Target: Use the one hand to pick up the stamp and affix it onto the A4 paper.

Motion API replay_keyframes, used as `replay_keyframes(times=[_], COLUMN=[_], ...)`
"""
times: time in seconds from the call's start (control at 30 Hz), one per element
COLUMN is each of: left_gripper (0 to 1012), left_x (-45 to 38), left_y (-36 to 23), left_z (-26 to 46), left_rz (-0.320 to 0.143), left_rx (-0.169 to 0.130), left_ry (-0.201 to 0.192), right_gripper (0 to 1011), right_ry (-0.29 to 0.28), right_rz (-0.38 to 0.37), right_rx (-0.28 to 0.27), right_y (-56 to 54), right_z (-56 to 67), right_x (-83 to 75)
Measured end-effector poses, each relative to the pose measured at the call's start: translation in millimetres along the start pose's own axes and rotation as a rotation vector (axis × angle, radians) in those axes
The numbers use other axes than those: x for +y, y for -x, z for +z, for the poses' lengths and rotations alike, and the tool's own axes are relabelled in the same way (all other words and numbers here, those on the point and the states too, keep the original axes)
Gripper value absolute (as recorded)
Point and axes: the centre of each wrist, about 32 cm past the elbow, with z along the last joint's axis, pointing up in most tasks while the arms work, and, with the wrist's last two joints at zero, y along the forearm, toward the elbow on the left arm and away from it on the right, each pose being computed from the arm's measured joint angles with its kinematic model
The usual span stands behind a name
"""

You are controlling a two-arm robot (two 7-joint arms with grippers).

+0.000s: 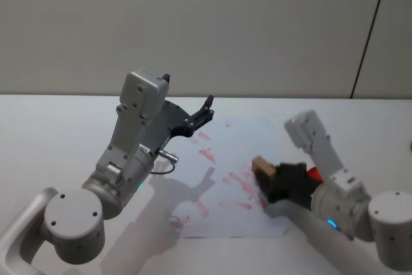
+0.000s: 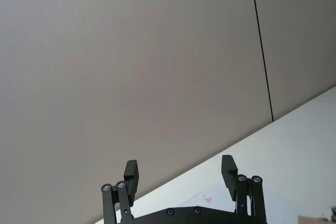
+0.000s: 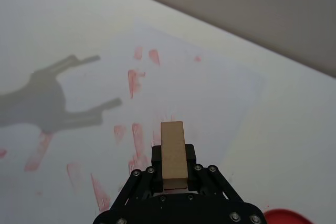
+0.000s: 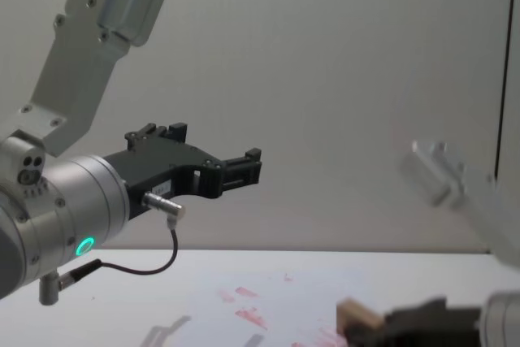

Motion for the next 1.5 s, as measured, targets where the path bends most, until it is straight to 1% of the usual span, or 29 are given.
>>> replay_keyframes(times=[0.03, 0.07, 0.23, 0.27, 0.37, 0.43, 0.57, 0.63, 0.73, 0.87, 0.93, 0.97, 1.03, 1.07, 1.17, 1.3, 1.5], left_gripper=[1003, 1003, 1003, 1003, 1003, 1003, 1003, 1003, 1003, 1003, 1003, 1003, 1003, 1003, 1003, 1003, 1003], left_x=[0.0, 0.0, 0.0, 0.0, 0.0, 0.0, 0.0, 0.0, 0.0, 0.0, 0.0, 0.0, 0.0, 0.0, 0.0, 0.0, 0.0], left_y=[0.0, 0.0, 0.0, 0.0, 0.0, 0.0, 0.0, 0.0, 0.0, 0.0, 0.0, 0.0, 0.0, 0.0, 0.0, 0.0, 0.0], left_z=[0.0, 0.0, 0.0, 0.0, 0.0, 0.0, 0.0, 0.0, 0.0, 0.0, 0.0, 0.0, 0.0, 0.0, 0.0, 0.0, 0.0], left_rz=[0.0, 0.0, 0.0, 0.0, 0.0, 0.0, 0.0, 0.0, 0.0, 0.0, 0.0, 0.0, 0.0, 0.0, 0.0, 0.0, 0.0], left_rx=[0.0, 0.0, 0.0, 0.0, 0.0, 0.0, 0.0, 0.0, 0.0, 0.0, 0.0, 0.0, 0.0, 0.0, 0.0, 0.0, 0.0], left_ry=[0.0, 0.0, 0.0, 0.0, 0.0, 0.0, 0.0, 0.0, 0.0, 0.0, 0.0, 0.0, 0.0, 0.0, 0.0, 0.0, 0.0], right_gripper=[221, 221, 221, 221, 221, 221, 221, 221, 221, 221, 221, 221, 221, 220, 221, 221, 221], right_ry=[-0.009, -0.037, -0.099, -0.124, -0.163, -0.189, -0.205, -0.204, -0.189, -0.158, -0.138, -0.123, -0.111, -0.099, -0.079, -0.06, -0.039], right_rz=[-0.001, -0.002, -0.008, -0.011, -0.02, -0.03, -0.048, -0.058, -0.082, -0.117, -0.136, -0.147, -0.157, -0.164, -0.176, -0.185, -0.195], right_rx=[0.002, 0.007, 0.022, 0.032, 0.05, 0.062, 0.079, 0.083, 0.092, 0.1, 0.104, 0.105, 0.105, 0.105, 0.104, 0.099, 0.088], right_y=[-0.4, -1.4, -4.2, -5.2, -7.8, -10.5, -14.4, -16.4, -20.2, -25.2, -27.3, -28.4, -29.2, -29.6, -30.6, -31.4, -32.9], right_z=[1.8, 7.7, 21.1, 25.9, 33.4, 38.0, 39.3, 38.0, 32.4, 21.6, 14.6, 9.0, 4.7, 0.5, -6.8, -13.0, -19.8], right_x=[-0.5, -2.4, -7.8, -10.3, -15.7, -21.2, -29.3, -33.1, -40.4, -49.5, -54.1, -57.3, -59.8, -62.0, -65.4, -67.4, -66.4])
